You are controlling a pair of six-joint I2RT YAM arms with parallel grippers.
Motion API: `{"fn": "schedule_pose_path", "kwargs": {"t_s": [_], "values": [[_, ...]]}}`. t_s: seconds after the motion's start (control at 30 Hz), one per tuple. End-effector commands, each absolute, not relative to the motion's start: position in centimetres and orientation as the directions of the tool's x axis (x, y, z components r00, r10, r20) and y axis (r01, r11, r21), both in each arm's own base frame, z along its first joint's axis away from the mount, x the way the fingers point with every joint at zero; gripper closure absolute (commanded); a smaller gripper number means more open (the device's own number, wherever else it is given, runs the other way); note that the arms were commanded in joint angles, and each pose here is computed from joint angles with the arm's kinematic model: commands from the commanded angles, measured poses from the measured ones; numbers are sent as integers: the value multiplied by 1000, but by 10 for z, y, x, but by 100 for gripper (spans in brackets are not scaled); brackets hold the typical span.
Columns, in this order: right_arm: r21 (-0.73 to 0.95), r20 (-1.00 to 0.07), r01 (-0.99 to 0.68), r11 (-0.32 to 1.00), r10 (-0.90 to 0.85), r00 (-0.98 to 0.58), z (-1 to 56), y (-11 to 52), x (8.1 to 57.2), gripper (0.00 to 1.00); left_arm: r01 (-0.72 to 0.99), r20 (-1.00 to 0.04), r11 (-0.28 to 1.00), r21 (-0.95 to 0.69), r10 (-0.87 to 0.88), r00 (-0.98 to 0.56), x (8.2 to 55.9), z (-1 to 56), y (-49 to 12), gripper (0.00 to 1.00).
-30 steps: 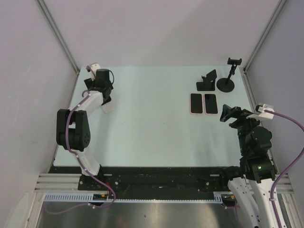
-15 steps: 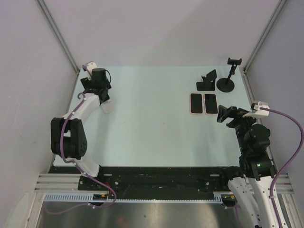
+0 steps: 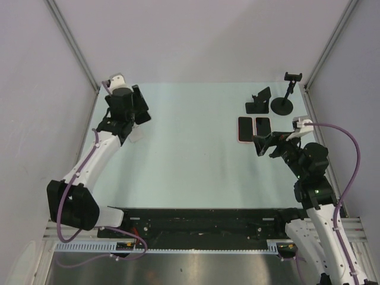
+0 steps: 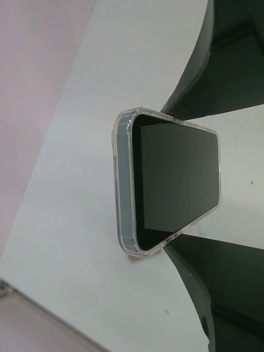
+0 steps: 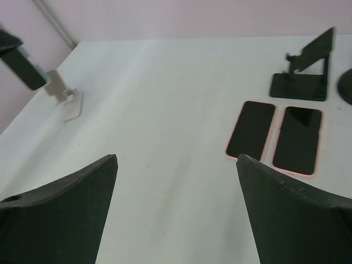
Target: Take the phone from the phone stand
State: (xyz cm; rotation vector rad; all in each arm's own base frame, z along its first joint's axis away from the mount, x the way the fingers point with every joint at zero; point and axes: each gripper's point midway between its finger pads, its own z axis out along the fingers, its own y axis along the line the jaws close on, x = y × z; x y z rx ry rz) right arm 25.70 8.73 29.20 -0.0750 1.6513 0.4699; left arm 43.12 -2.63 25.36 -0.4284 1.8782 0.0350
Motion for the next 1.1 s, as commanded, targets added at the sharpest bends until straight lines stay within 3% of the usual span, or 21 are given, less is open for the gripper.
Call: {"fn": "schedule_pose_path", "kwargs": {"t_s": [0.0,0.3,0.67,0.87,1.07], "values": [[284,-958,-523,803,212,-195,297,131,254,5,-85,-903,939,-334,-344,-256,409,293,-86,92],[297,-951,-704,645,134,-278,274,219,247,8,211,-810,830,-516,-394,-434,362,294,-179,96],[334,-937,-811,480,77,-340,238,313,234,18,353,-745,718,-600,-341,-573,306,284,-241,95],[359,-929,-820,446,83,-362,229,331,234,29,385,-740,693,-610,-324,-589,290,284,-251,95],[379,-921,-830,410,84,-379,222,342,234,53,400,-733,681,-614,-303,-609,280,278,-256,95]]}}
